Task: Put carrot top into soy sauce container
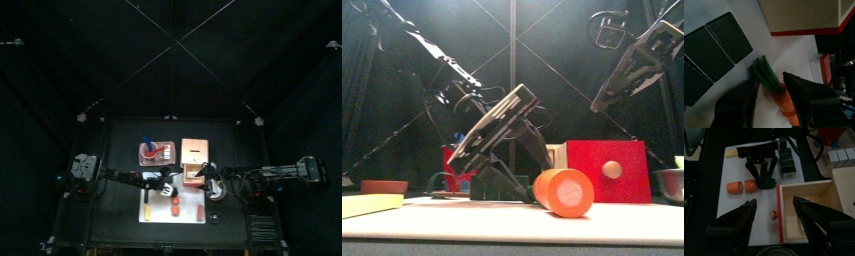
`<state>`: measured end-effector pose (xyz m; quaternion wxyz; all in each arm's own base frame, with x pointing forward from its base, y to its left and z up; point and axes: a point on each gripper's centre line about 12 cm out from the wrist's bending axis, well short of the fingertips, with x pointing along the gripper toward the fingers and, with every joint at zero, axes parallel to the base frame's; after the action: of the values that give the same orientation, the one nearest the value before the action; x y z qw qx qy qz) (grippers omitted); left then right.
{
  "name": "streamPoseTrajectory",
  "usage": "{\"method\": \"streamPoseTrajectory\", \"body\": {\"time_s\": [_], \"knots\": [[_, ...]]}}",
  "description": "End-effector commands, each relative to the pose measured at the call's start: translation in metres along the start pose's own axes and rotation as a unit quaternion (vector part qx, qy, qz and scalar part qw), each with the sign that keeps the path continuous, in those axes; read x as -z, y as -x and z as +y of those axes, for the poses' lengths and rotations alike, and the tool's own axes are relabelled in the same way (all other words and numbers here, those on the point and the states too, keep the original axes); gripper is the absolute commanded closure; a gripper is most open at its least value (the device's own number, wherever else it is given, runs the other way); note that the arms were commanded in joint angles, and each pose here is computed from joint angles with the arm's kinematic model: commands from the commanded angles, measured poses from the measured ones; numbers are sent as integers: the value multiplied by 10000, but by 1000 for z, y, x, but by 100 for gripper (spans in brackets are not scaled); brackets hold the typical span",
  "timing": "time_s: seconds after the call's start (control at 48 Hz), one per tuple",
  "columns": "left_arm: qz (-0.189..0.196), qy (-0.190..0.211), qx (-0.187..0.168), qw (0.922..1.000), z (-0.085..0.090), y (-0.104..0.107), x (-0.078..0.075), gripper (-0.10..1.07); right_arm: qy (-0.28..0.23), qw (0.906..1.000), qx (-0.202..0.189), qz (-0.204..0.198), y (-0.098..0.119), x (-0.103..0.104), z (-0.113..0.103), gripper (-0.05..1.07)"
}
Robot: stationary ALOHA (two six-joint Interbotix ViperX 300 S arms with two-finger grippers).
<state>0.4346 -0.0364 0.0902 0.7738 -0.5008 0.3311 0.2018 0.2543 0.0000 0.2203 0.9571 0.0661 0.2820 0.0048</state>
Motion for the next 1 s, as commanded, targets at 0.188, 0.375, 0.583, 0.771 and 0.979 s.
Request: {"method": "streamPoseTrajectory", "body": {"time_s": [0.188, 0.375, 0.583, 0.771, 0.979], "knots": [[-41, 9, 123, 9999, -9, 4, -3, 38, 4, 9999, -1, -141, 3, -6, 1, 11], [-154, -236, 318, 9991, -22, 13, -10, 41, -4, 9999, -2, -141, 3, -6, 1, 11], [-387, -961, 715, 9920, -45, 40, -20, 41, -35, 9999, -5, -135, 3, -6, 1, 11], [-585, -1494, 970, 9823, -54, 72, -26, 41, -49, 9999, -21, -134, 3, -6, 2, 11], [-957, -2561, 1032, 9564, -35, 105, -24, 41, -40, 9999, -25, -142, 3, -7, 2, 11]]}}
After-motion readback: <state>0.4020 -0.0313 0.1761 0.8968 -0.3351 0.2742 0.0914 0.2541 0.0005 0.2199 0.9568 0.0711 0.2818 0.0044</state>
